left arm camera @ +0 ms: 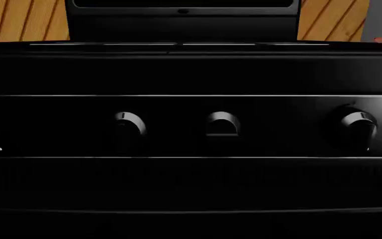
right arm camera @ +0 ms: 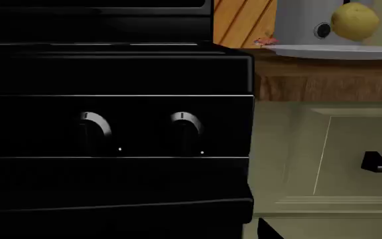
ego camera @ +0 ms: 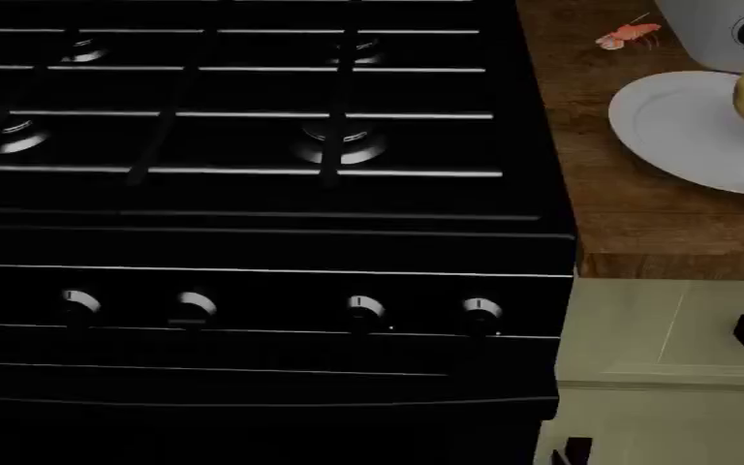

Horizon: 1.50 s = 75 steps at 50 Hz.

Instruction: Pick the potato from the counter and place it in the microwave.

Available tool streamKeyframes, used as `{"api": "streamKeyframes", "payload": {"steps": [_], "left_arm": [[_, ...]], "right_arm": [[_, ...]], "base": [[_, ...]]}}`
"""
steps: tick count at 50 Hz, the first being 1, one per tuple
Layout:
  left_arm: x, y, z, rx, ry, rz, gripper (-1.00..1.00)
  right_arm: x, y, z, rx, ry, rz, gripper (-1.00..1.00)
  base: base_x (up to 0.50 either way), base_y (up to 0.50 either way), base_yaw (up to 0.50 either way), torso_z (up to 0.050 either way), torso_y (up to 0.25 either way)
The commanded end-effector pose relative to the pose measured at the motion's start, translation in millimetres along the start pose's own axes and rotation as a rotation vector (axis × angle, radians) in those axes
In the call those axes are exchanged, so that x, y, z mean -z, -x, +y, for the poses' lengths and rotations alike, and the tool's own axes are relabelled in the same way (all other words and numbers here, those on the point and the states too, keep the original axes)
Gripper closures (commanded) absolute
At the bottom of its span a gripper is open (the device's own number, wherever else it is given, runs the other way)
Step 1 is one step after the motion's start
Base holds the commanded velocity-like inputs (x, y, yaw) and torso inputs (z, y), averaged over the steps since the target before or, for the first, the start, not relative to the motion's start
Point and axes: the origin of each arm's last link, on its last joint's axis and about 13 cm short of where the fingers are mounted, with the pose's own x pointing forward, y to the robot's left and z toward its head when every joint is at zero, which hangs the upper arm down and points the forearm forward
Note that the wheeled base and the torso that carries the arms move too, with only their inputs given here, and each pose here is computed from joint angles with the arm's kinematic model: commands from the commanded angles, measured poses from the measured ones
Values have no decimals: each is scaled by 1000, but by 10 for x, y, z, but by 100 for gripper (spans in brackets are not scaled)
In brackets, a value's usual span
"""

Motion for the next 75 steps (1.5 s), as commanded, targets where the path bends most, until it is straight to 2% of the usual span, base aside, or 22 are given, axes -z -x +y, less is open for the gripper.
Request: {"api": "streamKeyframes", "payload": {"steps": [1, 32, 33, 34, 35, 39, 42, 65, 69, 75], "left_arm": [[-15, 15, -5, 0, 0, 0, -100], [19, 22, 15, -6, -17, -5, -100], [154, 51, 25, -6, -18, 46, -100], [24, 23, 21, -6, -30, 15, -100], [18, 23, 19, -11, -31, 9, -100], [4, 22, 16, -1, -58, 0, -100], [-29, 13, 11, 11, -24, -7, -100], [-137, 0, 23, 10, -51, -14, -100], [-178, -11, 33, 20, -74, -19, -100], [-387, -97, 83, 29, -88, -59, -100]], "right_arm": [[0, 0, 3, 0, 0, 0, -100], [16, 11, 39, -2, 31, 7, -100], [370, 84, -5, 11, 48, 106, -100], [140, 36, 25, 2, 48, 64, -100], [13, 11, 36, 0, 38, 4, -100], [11, 2, 29, 2, 36, 2, -100], [13, 1, 28, 4, 30, 3, -100], [-83, -6, -11, 9, 38, -27, -100], [-180, -8, -27, 2, 40, -44, -100], [-411, -45, -85, 14, 54, -84, -100]], "base": [[0, 0, 0, 0, 0], [0, 0, 0, 0, 0], [0, 0, 0, 0, 0], [0, 0, 0, 0, 0], [0, 0, 0, 0, 0], [0, 0, 0, 0, 0], [0, 0, 0, 0, 0], [0, 0, 0, 50, 0], [0, 0, 0, 50, 0], [0, 0, 0, 50, 0]]}}
